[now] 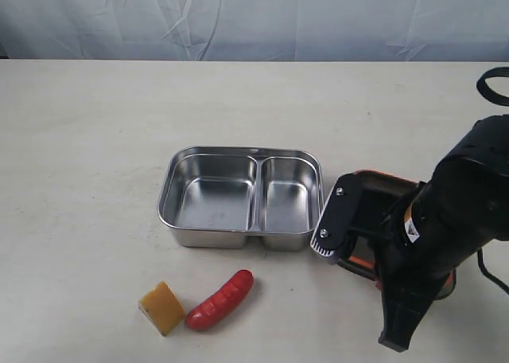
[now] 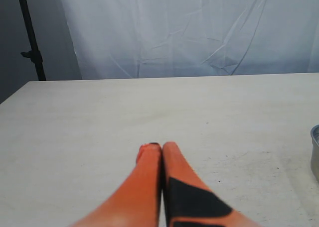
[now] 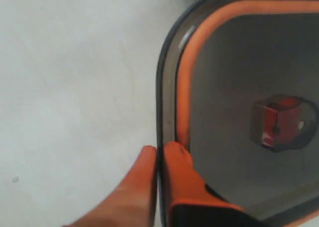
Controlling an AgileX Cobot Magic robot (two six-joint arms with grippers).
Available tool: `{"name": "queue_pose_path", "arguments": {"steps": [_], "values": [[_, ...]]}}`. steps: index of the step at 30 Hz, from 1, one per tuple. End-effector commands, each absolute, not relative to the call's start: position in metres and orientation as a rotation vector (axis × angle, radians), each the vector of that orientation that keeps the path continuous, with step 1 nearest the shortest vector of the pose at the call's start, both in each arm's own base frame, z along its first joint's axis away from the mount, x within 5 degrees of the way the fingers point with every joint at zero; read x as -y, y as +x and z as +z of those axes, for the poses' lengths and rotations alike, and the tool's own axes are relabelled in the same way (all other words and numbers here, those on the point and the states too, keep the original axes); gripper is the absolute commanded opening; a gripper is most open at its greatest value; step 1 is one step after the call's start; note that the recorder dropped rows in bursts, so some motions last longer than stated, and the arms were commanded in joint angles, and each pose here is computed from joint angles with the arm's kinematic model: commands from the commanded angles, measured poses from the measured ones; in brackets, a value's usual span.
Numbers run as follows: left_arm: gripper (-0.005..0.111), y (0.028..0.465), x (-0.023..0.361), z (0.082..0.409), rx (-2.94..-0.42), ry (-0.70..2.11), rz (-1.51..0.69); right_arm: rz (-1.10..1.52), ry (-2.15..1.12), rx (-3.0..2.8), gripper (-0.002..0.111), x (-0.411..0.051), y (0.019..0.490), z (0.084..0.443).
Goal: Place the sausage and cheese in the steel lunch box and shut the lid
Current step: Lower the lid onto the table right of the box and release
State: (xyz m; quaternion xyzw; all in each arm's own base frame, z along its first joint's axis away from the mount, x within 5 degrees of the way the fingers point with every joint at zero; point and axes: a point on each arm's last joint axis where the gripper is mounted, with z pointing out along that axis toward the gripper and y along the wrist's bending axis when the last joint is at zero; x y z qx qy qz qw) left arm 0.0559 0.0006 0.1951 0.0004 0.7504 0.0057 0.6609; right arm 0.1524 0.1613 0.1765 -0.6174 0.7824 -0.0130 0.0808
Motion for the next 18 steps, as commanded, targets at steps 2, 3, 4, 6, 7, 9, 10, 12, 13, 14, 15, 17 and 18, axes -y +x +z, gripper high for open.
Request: {"name": "queue_pose_path", "arguments": {"steps": [2,3,4,6,7,9,10,12,13,14,15,17,18], "values": [[0.000,0.0558,-0.0007,0.1940,-1.695,-0.010,0.007,0.010,-1.834,-2.349,0.038,-0.1648,0.1507,0.1748],[0.000,0.0558,-0.0007,0.1940,-1.695,-0.010,0.007,0.012,-1.832,-2.351,0.043,-0.1649,0.1506,0.1747],[0.000,0.0558,-0.0007,0.1940,-1.695,-0.010,0.007,0.016,-1.829,-2.354,0.047,-0.1650,0.1504,0.1747],[0.000,0.0558,-0.0007,0.1940,-1.695,-0.010,0.007,0.034,-1.816,-2.363,0.048,-0.1663,0.1502,0.1763],[0.000,0.0558,-0.0007,0.1940,-1.695,-0.010,0.007,0.039,-1.812,-2.367,0.047,-0.1671,0.1506,0.1776],[0.000,0.0558,-0.0007,0.1940,-1.695,-0.010,0.007,0.063,-1.790,-2.371,0.047,-0.1702,0.1518,0.1816],[0.000,0.0558,-0.0007,0.1940,-1.695,-0.010,0.007,0.070,-1.783,-2.370,0.047,-0.1713,0.1524,0.1828],[0.000,0.0558,-0.0007,0.1940,-1.695,-0.010,0.007,0.088,-1.770,-2.380,0.047,-0.1721,0.1518,0.1829],[0.000,0.0558,-0.0007,0.1940,-1.695,-0.010,0.007,0.090,-1.769,-2.384,0.048,-0.1721,0.1515,0.1828],[0.000,0.0558,-0.0007,0.1940,-1.695,-0.010,0.007,0.095,-1.769,-2.394,0.049,-0.1719,0.1508,0.1827],[0.000,0.0558,-0.0007,0.1940,-1.695,-0.010,0.007,0.105,-1.768,-2.411,0.051,-0.1716,0.1495,0.1826],[0.000,0.0558,-0.0007,0.1940,-1.695,-0.010,0.007,0.137,-1.757,-2.452,0.054,-0.1716,0.1465,0.1824],[0.000,0.0558,-0.0007,0.1940,-1.695,-0.010,0.007,0.150,-1.752,-2.467,0.053,-0.1716,0.1454,0.1824]]}}
